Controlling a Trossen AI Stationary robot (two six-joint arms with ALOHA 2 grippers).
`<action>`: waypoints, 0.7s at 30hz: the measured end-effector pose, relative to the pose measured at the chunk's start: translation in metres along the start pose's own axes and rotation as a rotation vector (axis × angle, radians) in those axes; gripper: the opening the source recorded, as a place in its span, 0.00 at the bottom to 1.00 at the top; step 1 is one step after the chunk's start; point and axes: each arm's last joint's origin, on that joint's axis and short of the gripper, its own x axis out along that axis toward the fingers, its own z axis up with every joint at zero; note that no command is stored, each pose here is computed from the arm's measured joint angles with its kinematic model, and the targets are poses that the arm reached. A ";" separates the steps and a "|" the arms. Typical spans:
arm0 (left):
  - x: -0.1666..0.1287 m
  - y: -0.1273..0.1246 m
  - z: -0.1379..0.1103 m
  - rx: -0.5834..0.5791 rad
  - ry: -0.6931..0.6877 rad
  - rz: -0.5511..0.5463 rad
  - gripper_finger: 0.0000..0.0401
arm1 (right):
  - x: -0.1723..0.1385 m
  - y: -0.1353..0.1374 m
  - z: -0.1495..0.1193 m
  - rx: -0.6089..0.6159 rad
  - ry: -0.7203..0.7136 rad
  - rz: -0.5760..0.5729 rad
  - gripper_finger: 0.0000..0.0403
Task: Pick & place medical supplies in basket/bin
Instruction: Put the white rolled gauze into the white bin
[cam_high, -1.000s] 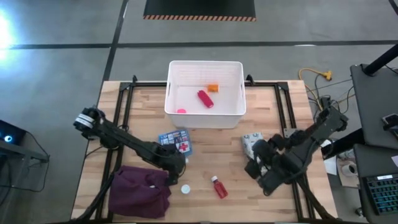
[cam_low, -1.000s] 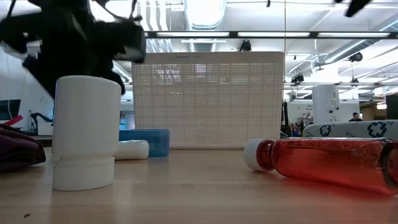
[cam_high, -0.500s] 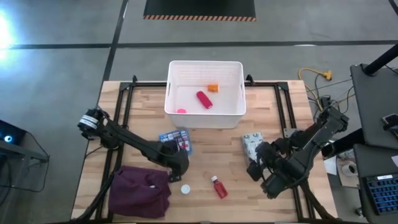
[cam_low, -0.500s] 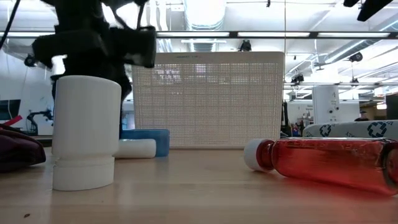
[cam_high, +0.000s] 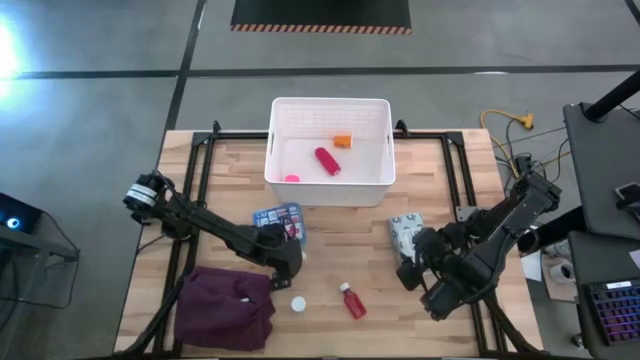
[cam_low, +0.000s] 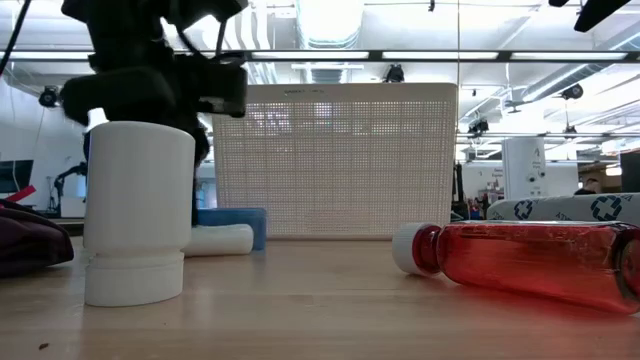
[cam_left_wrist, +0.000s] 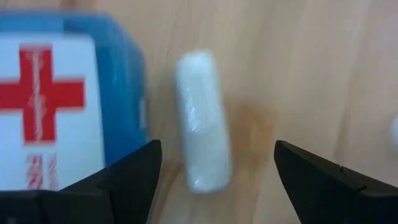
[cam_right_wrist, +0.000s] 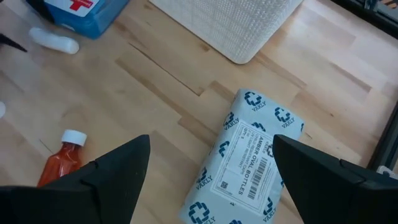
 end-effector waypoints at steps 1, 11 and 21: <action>0.000 -0.001 0.002 -0.004 -0.022 -0.014 0.73 | 0.000 0.000 0.000 0.005 0.000 0.000 0.82; 0.025 0.005 -0.005 -0.017 0.014 0.016 0.73 | 0.000 0.000 0.000 0.039 0.000 0.000 0.82; 0.025 0.005 -0.003 -0.024 0.012 0.015 0.55 | 0.000 0.000 0.001 0.040 -0.025 0.004 0.82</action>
